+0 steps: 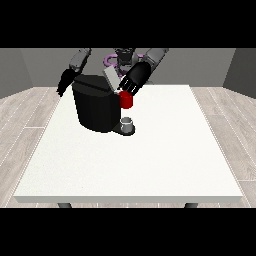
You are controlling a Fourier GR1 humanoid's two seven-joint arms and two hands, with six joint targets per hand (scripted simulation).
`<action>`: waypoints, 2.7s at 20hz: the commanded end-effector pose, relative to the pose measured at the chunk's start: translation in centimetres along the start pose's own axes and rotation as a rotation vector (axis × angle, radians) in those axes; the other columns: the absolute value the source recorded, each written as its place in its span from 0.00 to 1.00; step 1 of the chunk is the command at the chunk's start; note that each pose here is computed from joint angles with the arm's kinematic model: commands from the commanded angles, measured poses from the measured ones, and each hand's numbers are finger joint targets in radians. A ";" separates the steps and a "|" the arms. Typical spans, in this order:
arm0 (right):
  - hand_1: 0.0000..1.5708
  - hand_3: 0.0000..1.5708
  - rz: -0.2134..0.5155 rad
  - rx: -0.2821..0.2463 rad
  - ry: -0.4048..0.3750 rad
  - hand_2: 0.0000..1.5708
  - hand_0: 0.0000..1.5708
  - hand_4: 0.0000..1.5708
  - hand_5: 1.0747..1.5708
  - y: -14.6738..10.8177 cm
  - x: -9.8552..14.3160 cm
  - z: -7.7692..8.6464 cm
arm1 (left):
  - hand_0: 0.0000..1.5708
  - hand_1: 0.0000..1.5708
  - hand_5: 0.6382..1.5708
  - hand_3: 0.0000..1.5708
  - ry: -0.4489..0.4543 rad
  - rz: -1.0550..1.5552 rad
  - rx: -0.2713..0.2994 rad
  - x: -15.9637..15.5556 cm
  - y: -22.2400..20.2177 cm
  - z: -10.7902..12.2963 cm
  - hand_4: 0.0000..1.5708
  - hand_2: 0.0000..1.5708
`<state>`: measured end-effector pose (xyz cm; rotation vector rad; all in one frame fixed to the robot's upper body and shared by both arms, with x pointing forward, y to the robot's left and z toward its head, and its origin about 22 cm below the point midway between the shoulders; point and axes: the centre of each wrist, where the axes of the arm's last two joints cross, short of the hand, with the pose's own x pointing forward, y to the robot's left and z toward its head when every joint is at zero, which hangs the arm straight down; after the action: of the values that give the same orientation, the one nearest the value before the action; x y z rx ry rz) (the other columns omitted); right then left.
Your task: Insert the coffee pod into the coffee machine and close the lid
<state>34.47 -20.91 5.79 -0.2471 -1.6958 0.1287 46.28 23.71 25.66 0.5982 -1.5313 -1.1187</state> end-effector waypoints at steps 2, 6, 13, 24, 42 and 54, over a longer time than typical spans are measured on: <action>0.00 0.00 -0.028 -0.014 -0.030 0.00 0.00 0.02 1.00 1.2 0.6 -0.1 | 0.74 0.74 1.00 0.76 -0.037 -0.017 0.034 0.3 2.9 0.7 0.27 0.79; 0.00 0.00 0.001 -0.011 -0.060 0.00 0.00 0.11 1.00 0.3 1.1 -0.4 | 0.77 0.77 1.00 0.76 -0.025 -0.032 0.070 -0.1 3.6 1.0 0.27 0.80; 0.00 0.00 -0.012 -0.005 -0.023 0.00 0.00 0.00 1.00 -0.1 0.0 -0.1 | 0.77 0.77 1.00 0.76 -0.031 -0.043 0.077 0.5 3.8 0.9 0.23 0.79; 0.00 0.00 0.025 0.017 -0.028 0.00 0.00 0.00 1.00 -0.8 1.1 -0.7 | 0.77 0.77 1.00 0.70 0.018 -0.206 0.101 -0.1 2.2 0.6 0.00 0.78; 0.00 0.00 -0.006 -0.028 -0.048 0.00 0.00 0.05 1.00 -0.3 2.5 -1.5 | 0.77 0.77 1.00 0.62 -0.109 -0.172 0.220 0.5 4.5 1.1 0.00 0.75; 0.00 0.00 0.014 -0.023 -0.070 0.00 0.00 0.12 1.00 0.9 0.8 -0.1 | 0.47 0.47 1.00 0.42 -0.150 -0.309 0.272 -0.4 5.0 1.9 0.00 0.55</action>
<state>35.17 -20.31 7.62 -0.2793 -1.7754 0.1369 45.51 26.27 31.13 0.9426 -1.7761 -1.2124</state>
